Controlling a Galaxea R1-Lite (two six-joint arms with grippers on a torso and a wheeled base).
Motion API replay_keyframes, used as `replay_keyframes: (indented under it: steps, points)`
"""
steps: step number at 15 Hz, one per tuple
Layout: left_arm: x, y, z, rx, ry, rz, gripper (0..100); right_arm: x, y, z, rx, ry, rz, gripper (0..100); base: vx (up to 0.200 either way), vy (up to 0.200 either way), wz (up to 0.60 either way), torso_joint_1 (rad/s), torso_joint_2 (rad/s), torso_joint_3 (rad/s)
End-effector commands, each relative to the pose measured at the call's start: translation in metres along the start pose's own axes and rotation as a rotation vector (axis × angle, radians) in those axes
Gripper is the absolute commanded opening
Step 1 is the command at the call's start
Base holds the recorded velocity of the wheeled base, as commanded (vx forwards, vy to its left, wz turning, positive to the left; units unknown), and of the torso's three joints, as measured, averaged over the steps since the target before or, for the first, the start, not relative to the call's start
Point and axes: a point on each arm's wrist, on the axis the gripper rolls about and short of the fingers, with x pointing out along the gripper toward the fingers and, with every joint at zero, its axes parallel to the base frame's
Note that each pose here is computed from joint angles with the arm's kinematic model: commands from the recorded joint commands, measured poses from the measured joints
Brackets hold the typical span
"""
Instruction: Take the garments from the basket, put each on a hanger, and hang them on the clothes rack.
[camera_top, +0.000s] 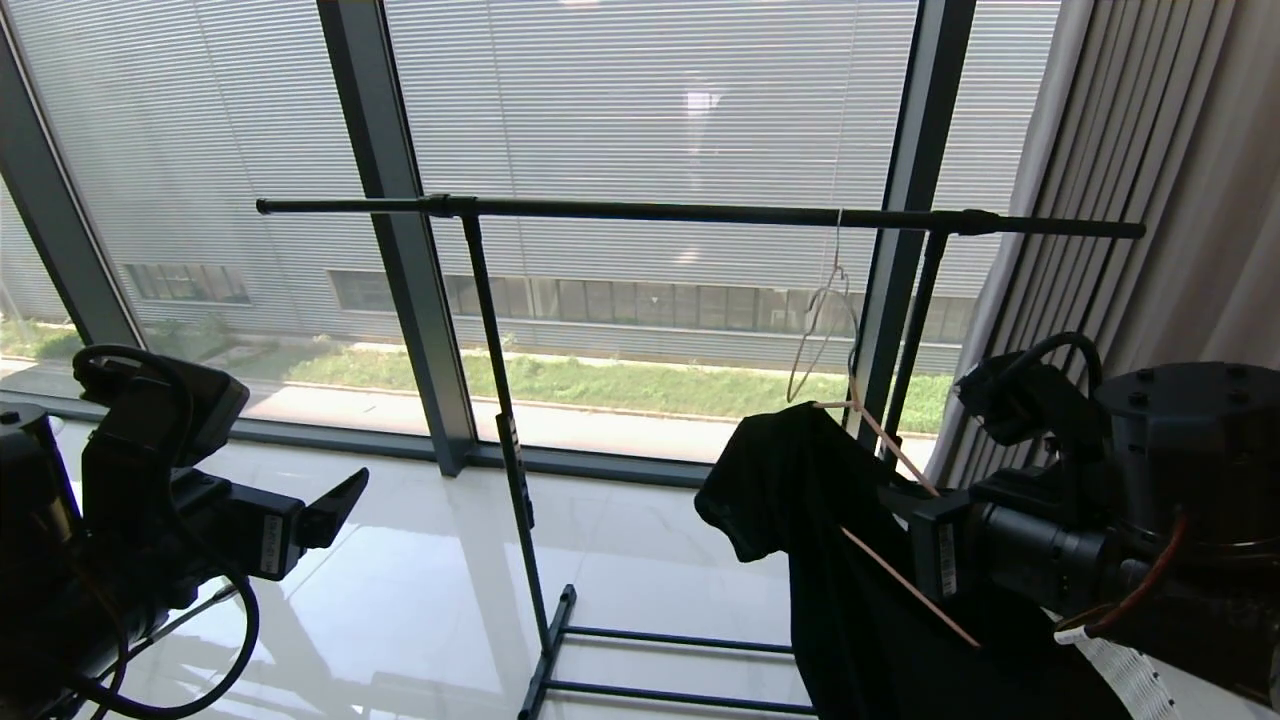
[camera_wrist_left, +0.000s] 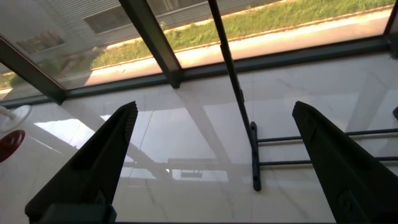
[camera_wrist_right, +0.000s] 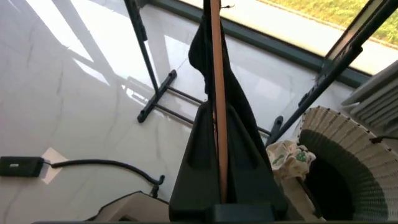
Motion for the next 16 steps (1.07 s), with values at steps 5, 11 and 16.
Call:
replay_keyframes:
  steps: [5, 11, 16]
  points:
    - [-0.001, -0.006, 0.0, 0.009, -0.003, -0.03, 100, 0.041, 0.013, 0.026, 0.016, -0.03, -0.022, 0, 0.0, 0.08, 0.0, 0.0, 0.0, 0.0]
    - [-0.003, -0.014, 0.003, 0.023, -0.024, -0.073, 100, 0.09, 0.007, 0.075, 0.081, -0.159, -0.129, 0, 0.0, 0.0, 0.0, 0.0, 0.0, 0.0]
    - [-0.004, -0.013, 0.002, 0.023, -0.008, -0.028, 100, 0.094, 0.01, 0.08, 0.086, -0.179, -0.151, 0, 0.0, 0.0, 0.0, 0.0, 0.0, 0.0]
